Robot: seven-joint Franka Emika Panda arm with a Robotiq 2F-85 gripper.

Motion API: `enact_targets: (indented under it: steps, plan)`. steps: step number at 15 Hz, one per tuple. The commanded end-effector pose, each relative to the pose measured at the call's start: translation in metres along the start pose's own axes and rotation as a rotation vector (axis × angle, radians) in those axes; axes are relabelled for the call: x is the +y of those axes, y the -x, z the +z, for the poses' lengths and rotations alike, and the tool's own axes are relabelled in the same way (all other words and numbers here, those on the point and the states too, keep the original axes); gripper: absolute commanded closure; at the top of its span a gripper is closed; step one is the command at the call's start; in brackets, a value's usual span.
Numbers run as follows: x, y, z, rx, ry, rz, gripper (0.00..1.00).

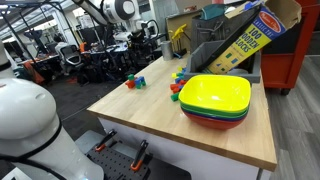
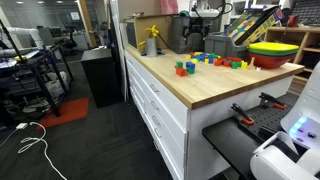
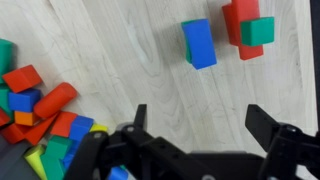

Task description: Pick a green block from the stack and place it on top of the orange block on the far left of the table

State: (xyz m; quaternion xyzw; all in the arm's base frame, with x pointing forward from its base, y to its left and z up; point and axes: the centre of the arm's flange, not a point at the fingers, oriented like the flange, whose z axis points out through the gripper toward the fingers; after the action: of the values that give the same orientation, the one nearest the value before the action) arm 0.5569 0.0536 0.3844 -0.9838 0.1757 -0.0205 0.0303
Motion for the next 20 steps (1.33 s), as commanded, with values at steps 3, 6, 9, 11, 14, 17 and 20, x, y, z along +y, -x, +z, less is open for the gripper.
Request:
enact_targets:
  steps: [3, 6, 9, 11, 14, 17, 20]
  plan:
    - [0.053, -0.013, -0.005, -0.026, 0.017, 0.059, 0.0]
    - [0.083, -0.021, 0.001, -0.04, 0.014, 0.069, 0.0]
    - [0.112, -0.026, 0.01, -0.056, 0.018, 0.058, 0.0]
    - [0.129, -0.028, 0.018, -0.068, 0.027, 0.042, 0.0]
    - [0.15, -0.028, 0.031, -0.094, 0.033, 0.008, 0.0]
    - [0.165, -0.028, 0.047, -0.126, 0.039, -0.026, 0.0]
    - [0.174, -0.03, 0.061, -0.153, 0.042, -0.05, 0.0]
